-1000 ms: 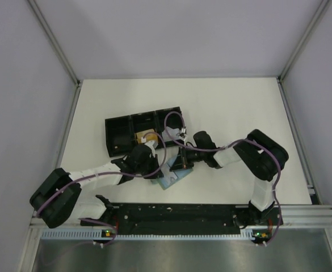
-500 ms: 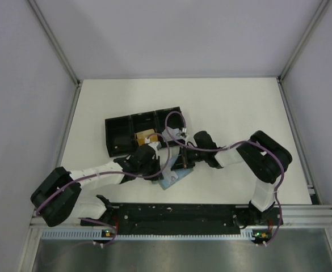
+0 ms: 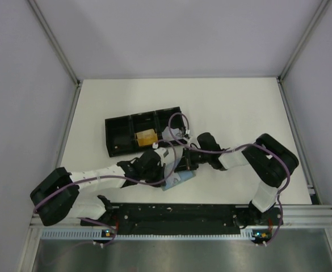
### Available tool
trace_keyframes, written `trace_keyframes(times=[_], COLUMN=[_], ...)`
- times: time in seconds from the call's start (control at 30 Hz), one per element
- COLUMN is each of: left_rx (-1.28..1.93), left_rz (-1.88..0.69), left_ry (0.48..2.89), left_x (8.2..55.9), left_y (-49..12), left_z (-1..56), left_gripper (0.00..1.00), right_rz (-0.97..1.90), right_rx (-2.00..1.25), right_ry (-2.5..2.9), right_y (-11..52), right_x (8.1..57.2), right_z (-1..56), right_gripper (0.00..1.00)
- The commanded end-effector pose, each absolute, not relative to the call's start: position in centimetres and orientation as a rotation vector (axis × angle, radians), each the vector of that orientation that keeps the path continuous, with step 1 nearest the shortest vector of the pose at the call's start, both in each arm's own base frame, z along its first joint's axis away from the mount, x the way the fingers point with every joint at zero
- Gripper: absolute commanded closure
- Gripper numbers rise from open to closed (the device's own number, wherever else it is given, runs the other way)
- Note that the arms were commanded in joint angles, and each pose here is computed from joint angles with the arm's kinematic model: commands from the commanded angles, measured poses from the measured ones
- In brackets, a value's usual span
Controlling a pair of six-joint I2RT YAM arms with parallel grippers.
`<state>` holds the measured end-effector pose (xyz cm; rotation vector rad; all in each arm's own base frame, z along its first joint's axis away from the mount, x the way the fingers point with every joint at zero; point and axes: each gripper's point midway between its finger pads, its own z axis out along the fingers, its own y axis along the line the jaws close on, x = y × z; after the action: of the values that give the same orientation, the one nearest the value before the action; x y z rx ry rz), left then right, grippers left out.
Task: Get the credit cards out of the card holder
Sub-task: Remove the credit card from the card holder.
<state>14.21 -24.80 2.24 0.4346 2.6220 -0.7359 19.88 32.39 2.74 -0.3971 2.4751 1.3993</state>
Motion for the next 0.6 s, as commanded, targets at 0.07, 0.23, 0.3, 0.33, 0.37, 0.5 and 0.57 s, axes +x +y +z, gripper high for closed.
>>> trace_keyframes(times=[0.07,0.23,0.3,0.33,0.37,0.5,0.57], left_rx=[0.503,0.398,0.334,0.309,0.287,0.230,0.235], left_rz=[-0.615,-0.688,-0.720,-0.746,-0.758,-0.785,-0.792], left_ry=[2.696,2.612,2.554,2.522,2.487,2.389,2.367], left_x=[12.0,13.3,14.3,14.7,15.3,17.2,17.9], left_y=[-21.9,-23.1,-23.7,-24.1,-24.4,-25.3,-25.8], left_z=[0.8,2.9,4.3,5.2,5.9,8.4,9.1], left_gripper=[1.00,1.00,1.00,1.00,1.00,1.00,1.00], right_rz=[1.416,1.466,1.478,1.476,1.477,1.484,1.491], right_rx=[-0.427,-0.426,-0.424,-0.424,-0.423,-0.420,-0.421], right_ry=[2.436,2.424,2.425,2.426,2.425,2.421,2.420], right_y=[31.8,32.3,32.4,32.4,32.4,32.5,32.5], right_x=[20.2,20.2,20.1,20.1,20.1,20.1,20.1], right_z=[3.5,3.6,3.6,3.5,3.5,3.5,3.5], right_gripper=[1.00,0.93,0.93,0.93,0.93,0.91,0.97])
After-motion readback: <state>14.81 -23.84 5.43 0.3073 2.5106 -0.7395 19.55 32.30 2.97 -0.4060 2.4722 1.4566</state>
